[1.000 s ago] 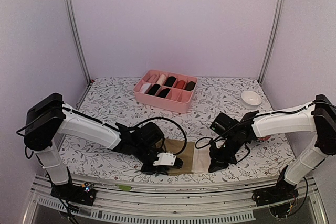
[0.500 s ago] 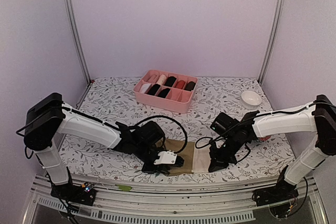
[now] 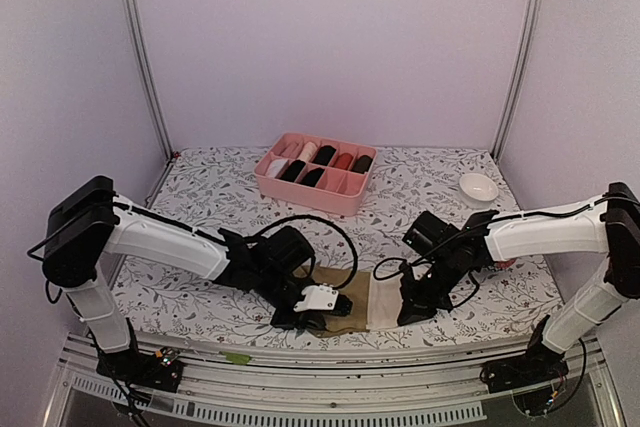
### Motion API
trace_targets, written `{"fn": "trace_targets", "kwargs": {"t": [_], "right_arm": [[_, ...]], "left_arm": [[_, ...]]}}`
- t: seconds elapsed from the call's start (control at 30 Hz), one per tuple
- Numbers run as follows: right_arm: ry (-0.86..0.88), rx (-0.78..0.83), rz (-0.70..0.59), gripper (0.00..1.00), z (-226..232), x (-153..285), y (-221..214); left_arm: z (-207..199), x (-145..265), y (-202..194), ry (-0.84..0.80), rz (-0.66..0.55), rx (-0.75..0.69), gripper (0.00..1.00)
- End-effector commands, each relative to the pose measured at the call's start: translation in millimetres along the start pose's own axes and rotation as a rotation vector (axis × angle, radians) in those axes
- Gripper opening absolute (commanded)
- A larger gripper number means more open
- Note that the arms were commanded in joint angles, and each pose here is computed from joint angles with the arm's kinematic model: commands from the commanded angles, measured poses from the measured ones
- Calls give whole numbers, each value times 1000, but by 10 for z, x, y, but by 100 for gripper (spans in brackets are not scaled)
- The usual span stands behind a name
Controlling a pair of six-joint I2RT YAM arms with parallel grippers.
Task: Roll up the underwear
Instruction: Adjust the underwear at the center of the board, then smooth out the underwear at the center of the board.
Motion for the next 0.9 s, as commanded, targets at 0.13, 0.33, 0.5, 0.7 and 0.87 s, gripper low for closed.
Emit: {"fn": "trace_targets", "kwargs": {"t": [0.13,0.33,0.5,0.7,0.87], "right_arm": [[-17,1,-29,0,-59,73,16],[-38,-1,-36,0,-112,94,18],[-48,-5,-40,0,-152,104,16],[-41,-2,-38,0,-137,83,48],[-36,2,-36,0,-125,82,54]], "left_arm": [[-18,141,153,-31,-60,-38,0],[-37,187,165,-26,-71,-42,0],[-72,238,171,-23,-89,-54,0],[-84,185,162,-70,-82,-59,0],[-91,117,175,-129,-79,-55,0]]}}
Point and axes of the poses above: each gripper's point midway between its finger pads, its own x axis back along the fingers, its own z axis along the line the jaws close on, y = z × x, the point moved 8 cm from there along x, back along the fingers, and after that the axes turned 4 degrees about x, right-handed, at the moved point
